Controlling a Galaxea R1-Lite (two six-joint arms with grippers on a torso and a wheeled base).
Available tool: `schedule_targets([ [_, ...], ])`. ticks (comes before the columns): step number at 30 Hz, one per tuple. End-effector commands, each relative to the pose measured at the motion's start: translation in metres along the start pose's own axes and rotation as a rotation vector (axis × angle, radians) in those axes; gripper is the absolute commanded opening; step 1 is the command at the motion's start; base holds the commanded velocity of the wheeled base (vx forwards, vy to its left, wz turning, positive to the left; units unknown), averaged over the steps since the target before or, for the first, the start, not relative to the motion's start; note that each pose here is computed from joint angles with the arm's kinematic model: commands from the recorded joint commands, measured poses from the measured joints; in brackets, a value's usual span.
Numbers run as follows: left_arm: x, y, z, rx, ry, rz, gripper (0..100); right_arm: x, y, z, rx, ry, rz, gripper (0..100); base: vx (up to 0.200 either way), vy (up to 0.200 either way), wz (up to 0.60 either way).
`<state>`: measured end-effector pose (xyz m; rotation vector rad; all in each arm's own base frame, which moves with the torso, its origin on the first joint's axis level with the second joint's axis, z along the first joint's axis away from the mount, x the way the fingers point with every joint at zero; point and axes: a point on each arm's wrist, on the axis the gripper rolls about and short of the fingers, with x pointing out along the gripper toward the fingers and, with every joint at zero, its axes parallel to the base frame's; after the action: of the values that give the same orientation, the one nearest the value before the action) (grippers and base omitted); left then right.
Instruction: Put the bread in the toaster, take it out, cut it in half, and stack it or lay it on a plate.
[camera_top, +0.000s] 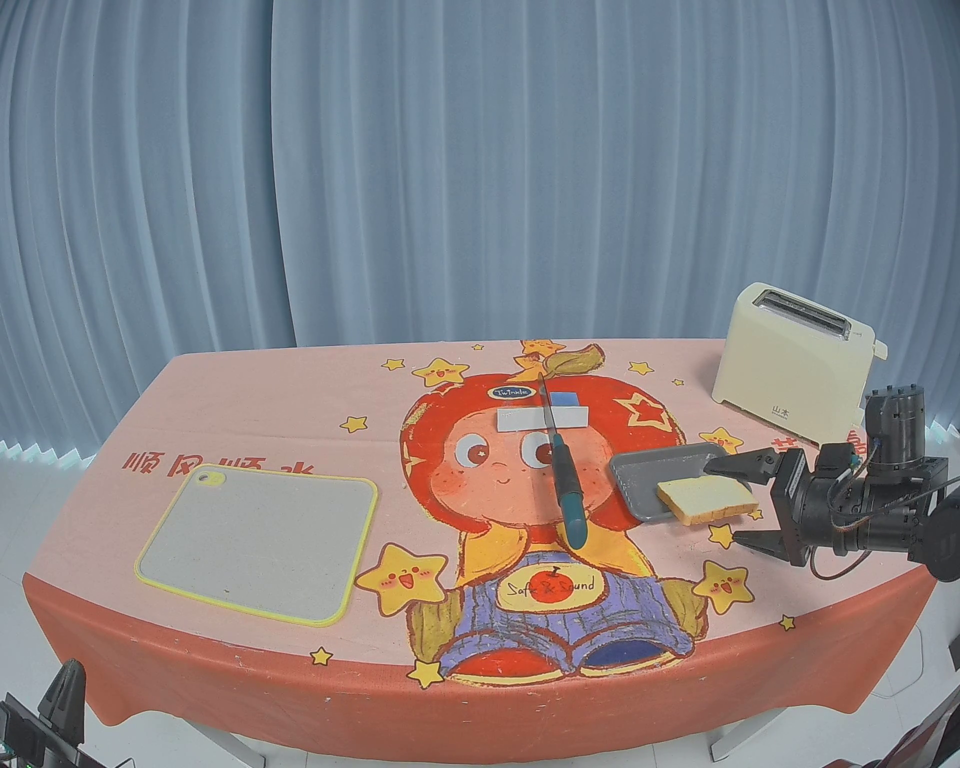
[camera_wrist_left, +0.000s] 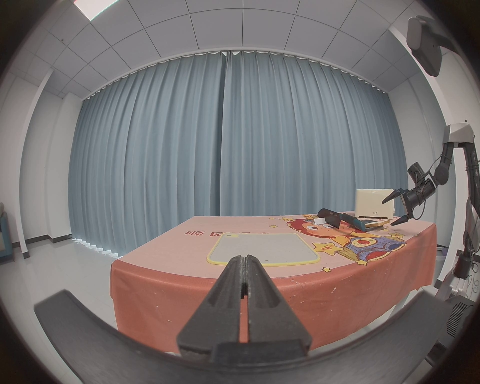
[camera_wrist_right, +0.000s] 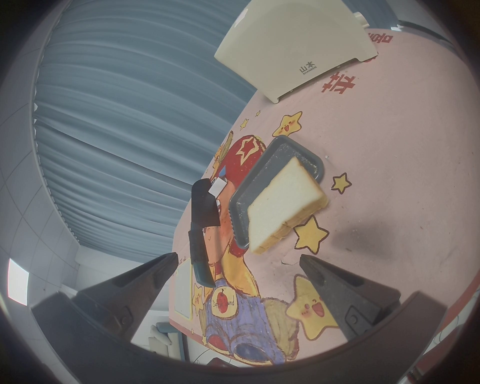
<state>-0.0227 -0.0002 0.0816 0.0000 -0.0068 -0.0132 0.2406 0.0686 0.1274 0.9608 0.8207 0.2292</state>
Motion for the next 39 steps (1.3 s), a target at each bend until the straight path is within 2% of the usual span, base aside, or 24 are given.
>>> schedule_targets([
  [1, 0.001, 0.000, -0.005, 0.000, 0.019, -0.001, 0, 0.006, -0.003, 0.001, 0.009, 0.009, -0.016, 100, 0.000, 0.000, 0.00],
  [3, 0.001, 0.000, -0.005, 0.000, 0.019, -0.001, 0, 0.006, -0.003, 0.004, 0.020, 0.012, -0.007, 100, 0.000, 0.000, 0.00],
  [7, 0.001, 0.000, -0.005, 0.000, 0.019, -0.001, 0, 0.007, -0.002, 0.013, 0.091, 0.015, 0.017, 100, 0.000, 0.000, 0.00],
  [13, 0.001, 0.000, -0.005, 0.000, 0.019, -0.001, 0, 0.017, -0.010, 0.021, 0.125, 0.012, -0.014, 100, 0.000, 0.000, 0.00],
  [17, 0.001, 0.000, -0.005, 0.000, 0.019, -0.001, 0, 0.020, -0.015, 0.024, 0.137, 0.025, -0.022, 100, 0.000, 0.000, 0.00],
  [28, 0.001, 0.000, -0.005, 0.000, 0.019, -0.001, 0, 0.026, -0.023, 0.039, 0.163, -0.015, -0.026, 100, 0.000, 0.000, 0.00],
  [39, 0.001, 0.000, -0.005, 0.000, 0.019, -0.001, 0, 0.028, -0.024, 0.043, 0.169, -0.022, -0.025, 100, 0.000, 0.000, 0.00],
])
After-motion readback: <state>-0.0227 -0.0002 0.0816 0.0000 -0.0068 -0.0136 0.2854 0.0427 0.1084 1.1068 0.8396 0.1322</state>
